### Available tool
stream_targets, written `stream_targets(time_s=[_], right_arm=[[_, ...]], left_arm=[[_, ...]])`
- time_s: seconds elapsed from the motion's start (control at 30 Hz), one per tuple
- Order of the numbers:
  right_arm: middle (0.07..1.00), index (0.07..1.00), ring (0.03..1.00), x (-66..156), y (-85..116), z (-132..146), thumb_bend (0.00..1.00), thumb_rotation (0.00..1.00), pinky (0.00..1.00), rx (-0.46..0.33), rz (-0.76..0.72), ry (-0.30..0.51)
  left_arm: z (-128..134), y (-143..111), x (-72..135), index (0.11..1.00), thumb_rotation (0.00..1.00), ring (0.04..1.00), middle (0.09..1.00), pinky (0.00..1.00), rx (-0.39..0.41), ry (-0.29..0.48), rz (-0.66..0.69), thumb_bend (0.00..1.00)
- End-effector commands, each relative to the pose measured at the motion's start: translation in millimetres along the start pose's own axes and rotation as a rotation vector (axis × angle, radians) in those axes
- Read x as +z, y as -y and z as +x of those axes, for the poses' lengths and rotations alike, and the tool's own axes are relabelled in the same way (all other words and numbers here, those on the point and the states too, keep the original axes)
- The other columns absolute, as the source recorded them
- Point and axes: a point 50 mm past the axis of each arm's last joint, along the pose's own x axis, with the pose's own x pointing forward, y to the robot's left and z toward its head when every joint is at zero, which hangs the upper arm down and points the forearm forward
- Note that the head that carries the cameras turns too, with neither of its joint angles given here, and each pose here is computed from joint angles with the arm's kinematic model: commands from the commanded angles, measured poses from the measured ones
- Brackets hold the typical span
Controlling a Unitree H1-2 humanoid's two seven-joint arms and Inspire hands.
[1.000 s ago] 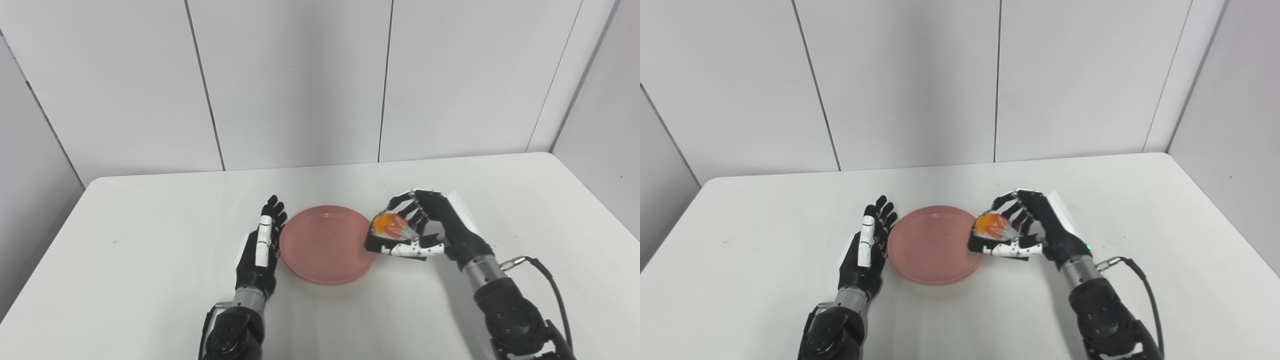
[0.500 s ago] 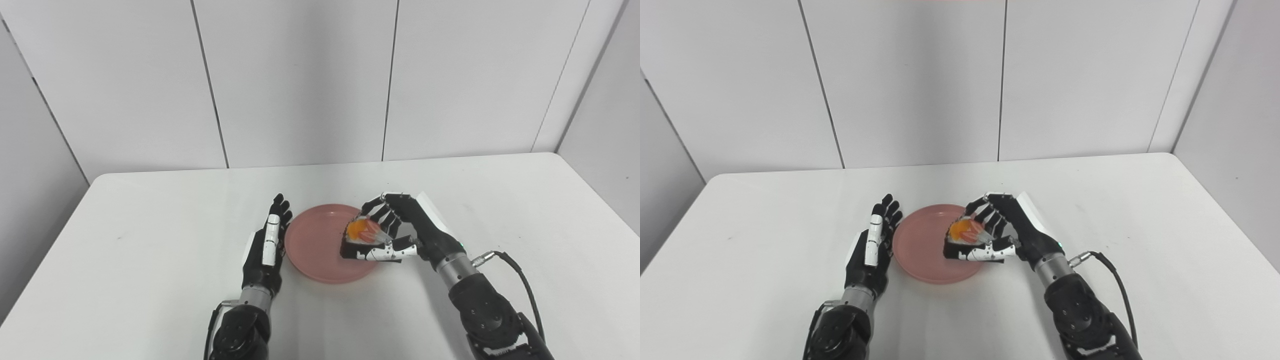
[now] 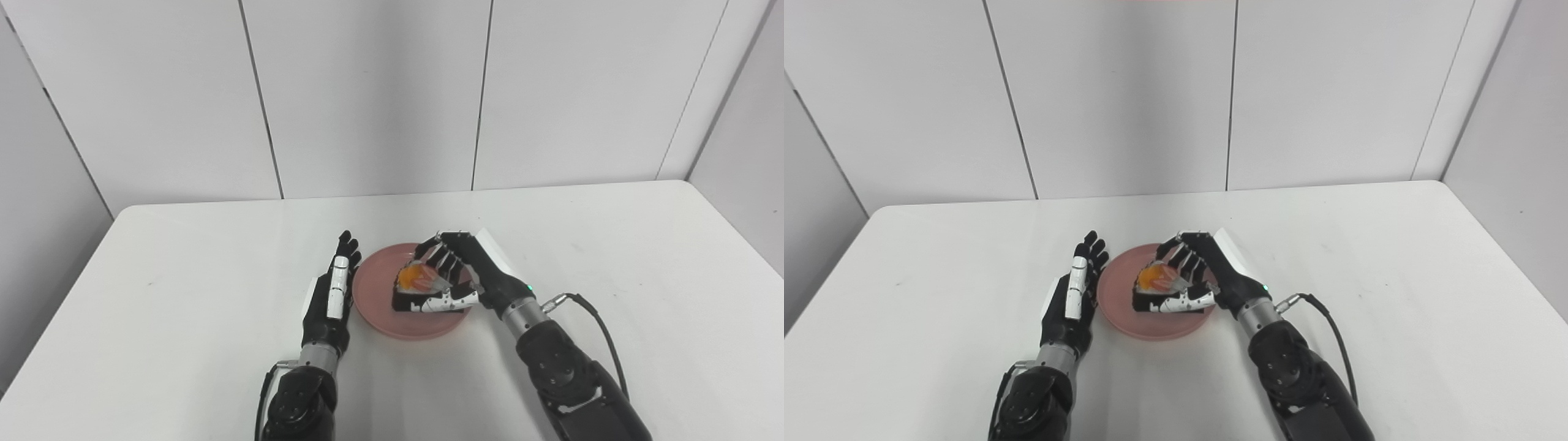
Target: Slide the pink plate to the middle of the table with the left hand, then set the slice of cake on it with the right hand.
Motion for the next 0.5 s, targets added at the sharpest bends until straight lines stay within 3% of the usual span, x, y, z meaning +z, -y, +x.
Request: stream_targets(time_s=[0.0, 0.47], right_arm=[[0.434, 0.537, 0.365, 25, 13, 22, 0.51, 0.00, 0.29, -0.053, -0.029, 0.124], [0.426, 0.538, 0.429, 1, 0, 35, 0.51, 0.00, 0.36, -0.017, -0.114, 0.093]], left_arm=[[3, 5, 6, 1.000, 1.00, 1.000, 1.000, 1.00, -0.007, 0.010, 0.003, 0.63], [2, 4, 2, 1.000, 1.00, 1.000, 1.000, 1.00, -0.020, 0.017, -0.007, 0.62]])
